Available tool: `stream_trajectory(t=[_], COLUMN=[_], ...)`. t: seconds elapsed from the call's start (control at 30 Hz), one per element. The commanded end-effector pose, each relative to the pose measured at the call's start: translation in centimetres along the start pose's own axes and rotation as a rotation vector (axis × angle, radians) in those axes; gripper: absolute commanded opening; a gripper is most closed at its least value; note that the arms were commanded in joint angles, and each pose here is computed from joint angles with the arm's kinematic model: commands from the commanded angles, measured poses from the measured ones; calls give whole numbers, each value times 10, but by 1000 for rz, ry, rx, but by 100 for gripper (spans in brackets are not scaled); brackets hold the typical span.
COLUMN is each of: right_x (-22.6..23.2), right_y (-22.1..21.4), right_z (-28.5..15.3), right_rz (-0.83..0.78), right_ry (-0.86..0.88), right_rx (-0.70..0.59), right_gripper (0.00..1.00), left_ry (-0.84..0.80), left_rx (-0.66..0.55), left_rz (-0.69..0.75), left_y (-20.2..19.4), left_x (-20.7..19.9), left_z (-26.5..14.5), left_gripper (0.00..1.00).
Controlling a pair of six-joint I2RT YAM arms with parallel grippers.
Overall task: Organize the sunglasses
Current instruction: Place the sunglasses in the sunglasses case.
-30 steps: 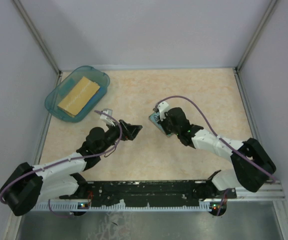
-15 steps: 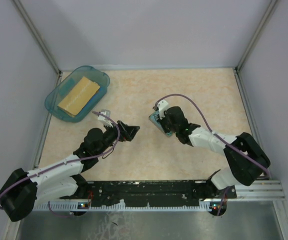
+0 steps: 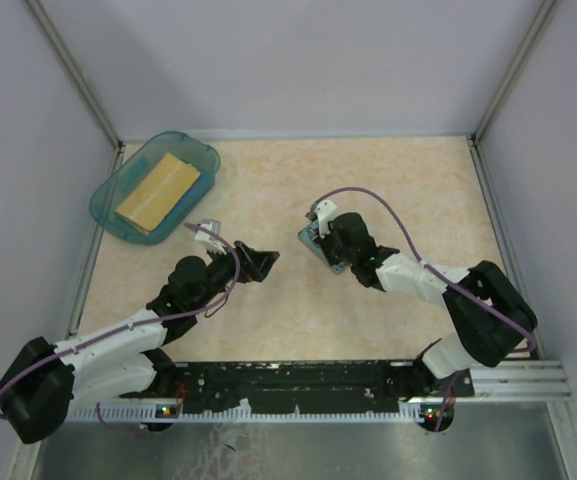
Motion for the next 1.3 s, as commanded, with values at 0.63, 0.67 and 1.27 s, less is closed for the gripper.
stream_trajectory(t=[0.63,0.67,1.27], right_x=[-7,-7,-5], right_y=[29,29,26], right_z=[11,11,15], right_rz=[31,31,61], right_ry=[-9,-10,-8], right_rx=[-84,-84,-67], right_gripper=[0,0,0], left_ry=[13,12,13], left_rx=[-27,-28,-36], left_rz=[20,21,21], left_y=[3,3,4], left_x=[4,4,5], left_z=[-4,-4,-5], left_gripper=[100,100,100])
Point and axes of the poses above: each gripper's point midway between its finger pads, its own z axis out along the fingers, its own x axis along the line the jaws close on, y = z × x, the point moved 5 cm from there along -z, back along the fingers, and after that the axes turned 7 degrees about -z, right-handed, at the moved point
